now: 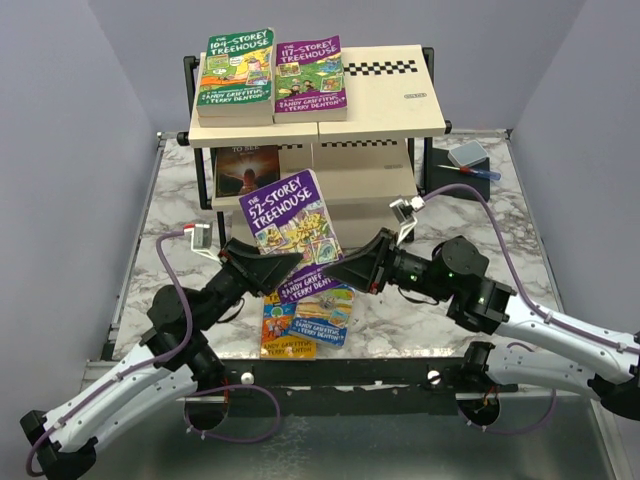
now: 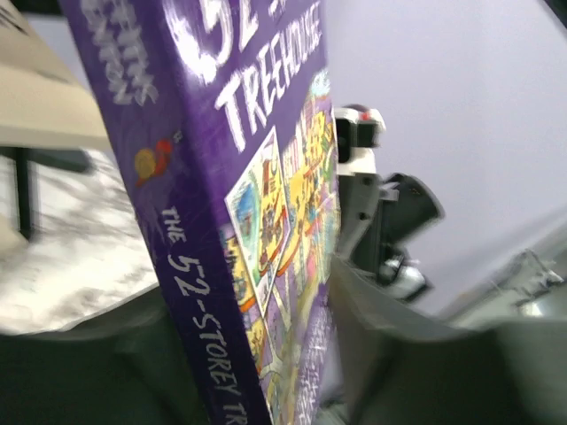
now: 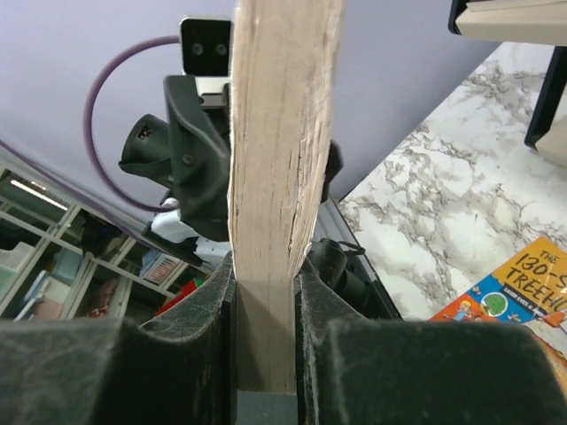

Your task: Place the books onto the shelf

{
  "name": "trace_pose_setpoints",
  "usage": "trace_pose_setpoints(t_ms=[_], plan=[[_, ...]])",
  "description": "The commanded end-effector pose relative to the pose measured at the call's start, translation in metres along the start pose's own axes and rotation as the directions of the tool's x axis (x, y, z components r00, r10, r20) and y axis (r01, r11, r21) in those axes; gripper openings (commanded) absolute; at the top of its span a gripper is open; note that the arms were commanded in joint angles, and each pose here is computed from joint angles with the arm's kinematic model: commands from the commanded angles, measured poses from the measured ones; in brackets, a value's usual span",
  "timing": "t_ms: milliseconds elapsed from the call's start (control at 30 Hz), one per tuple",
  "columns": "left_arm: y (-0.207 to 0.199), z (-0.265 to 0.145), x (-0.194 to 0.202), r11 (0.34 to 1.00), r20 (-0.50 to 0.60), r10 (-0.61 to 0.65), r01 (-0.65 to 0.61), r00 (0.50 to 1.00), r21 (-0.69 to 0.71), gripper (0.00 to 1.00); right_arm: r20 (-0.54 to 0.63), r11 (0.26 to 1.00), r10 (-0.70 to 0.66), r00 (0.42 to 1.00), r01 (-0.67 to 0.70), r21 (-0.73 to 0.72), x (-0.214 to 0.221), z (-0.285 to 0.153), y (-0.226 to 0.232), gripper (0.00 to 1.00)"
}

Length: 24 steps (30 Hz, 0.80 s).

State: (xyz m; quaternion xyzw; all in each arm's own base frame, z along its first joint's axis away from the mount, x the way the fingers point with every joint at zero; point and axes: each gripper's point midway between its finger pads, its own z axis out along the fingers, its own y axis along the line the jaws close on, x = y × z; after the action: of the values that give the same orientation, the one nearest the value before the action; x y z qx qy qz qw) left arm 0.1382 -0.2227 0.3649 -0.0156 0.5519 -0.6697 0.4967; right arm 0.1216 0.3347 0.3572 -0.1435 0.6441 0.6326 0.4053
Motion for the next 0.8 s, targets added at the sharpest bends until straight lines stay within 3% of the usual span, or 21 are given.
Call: trace_pose_setpoints(t_ms=[0,167,467,767], plan=[[0.014,-0.005,-0.025,0.990,0.094,0.088,-0.076,0.992,-0.120,0.70,0.105,0.998,-0.056,0.993,0.058,-0.018,-0.037,-0.009,0.025,0.00],[0.012,-0.011,-0.034,0.976,0.085,0.154,-0.139,0.984,-0.169,0.98,0.144,0.994,-0.105,0.984,0.104,0.010,-0.058,-0.016,0.036,0.00],[0.025,-0.035,-0.050,0.890,0.002,0.332,-0.312,0.943,-0.331,0.99,0.219,0.972,-0.224,0.950,0.202,0.117,-0.108,-0.027,0.054,0.00],[0.037,-0.049,-0.049,0.760,-0.207,0.486,-0.527,0.849,-0.380,0.99,0.338,0.932,-0.334,0.880,0.254,0.258,-0.178,-0.020,0.074,0.01]])
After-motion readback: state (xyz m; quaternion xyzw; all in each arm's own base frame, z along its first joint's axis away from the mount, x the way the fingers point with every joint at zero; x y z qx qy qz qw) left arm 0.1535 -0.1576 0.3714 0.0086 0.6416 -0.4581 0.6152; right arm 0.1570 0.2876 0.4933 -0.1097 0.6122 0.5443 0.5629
